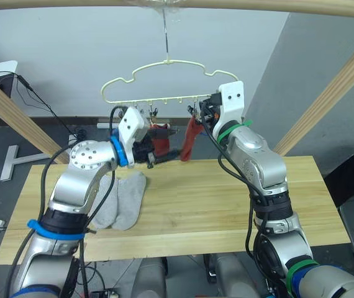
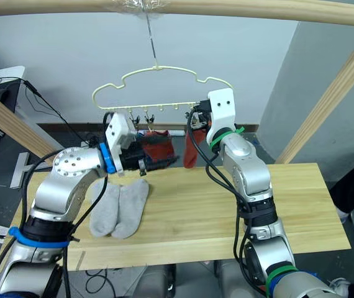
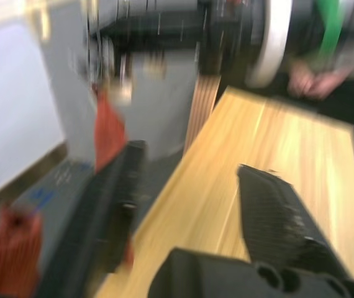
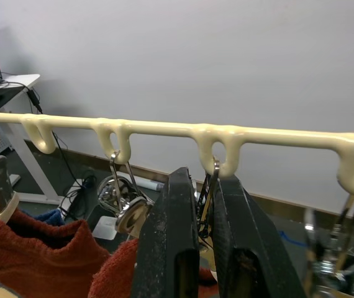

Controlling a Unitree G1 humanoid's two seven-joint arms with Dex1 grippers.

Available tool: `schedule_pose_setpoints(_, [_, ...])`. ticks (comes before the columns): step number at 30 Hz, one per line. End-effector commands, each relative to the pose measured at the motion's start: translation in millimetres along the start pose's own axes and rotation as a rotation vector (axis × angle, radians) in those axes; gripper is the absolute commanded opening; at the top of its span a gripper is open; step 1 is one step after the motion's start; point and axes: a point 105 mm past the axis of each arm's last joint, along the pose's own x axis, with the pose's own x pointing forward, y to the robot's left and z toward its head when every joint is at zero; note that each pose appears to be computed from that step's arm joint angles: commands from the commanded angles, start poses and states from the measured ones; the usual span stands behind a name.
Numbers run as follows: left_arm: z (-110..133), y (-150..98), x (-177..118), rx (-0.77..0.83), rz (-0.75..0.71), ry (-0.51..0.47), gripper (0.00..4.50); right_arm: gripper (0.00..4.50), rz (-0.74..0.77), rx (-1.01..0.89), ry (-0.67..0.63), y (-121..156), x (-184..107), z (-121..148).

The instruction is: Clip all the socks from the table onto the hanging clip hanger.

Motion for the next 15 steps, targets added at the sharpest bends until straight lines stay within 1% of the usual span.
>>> schedule_pose_setpoints(1, [-30,-9,-14,0.054,0.054,0.086,4.23,0.00,0.021,-0.002,-0.066,5,0,19])
schedule_pose_setpoints(2, [-48,-7,-21,0.029,0.099,0.134,4.49,0.00,0.022,-0.001,-0.065,5,0,19])
schedule_pose_setpoints(3, [-65,-5,-28,-0.003,0.139,0.178,4.49,0.00,0.024,-0.001,-0.064,6,0,19])
schedule_pose_setpoints(6, [-95,4,-42,-0.057,0.230,0.261,4.49,0.00,0.028,-0.001,-0.062,6,-1,19])
schedule_pose_setpoints(9, [-126,15,-56,-0.175,0.380,0.354,4.49,0.00,0.033,-0.001,-0.059,7,-1,19])
schedule_pose_setpoints(10, [-137,15,-59,-0.228,0.418,0.381,4.49,0.00,0.034,0.000,-0.059,8,0,19])
schedule_pose_setpoints(13, [-154,11,-63,-0.304,0.463,0.436,4.49,0.00,0.039,0.003,-0.056,10,0,19])
schedule_pose_setpoints(15, [-160,8,-62,-0.323,0.462,0.451,4.49,0.00,0.044,0.004,-0.056,11,0,19])
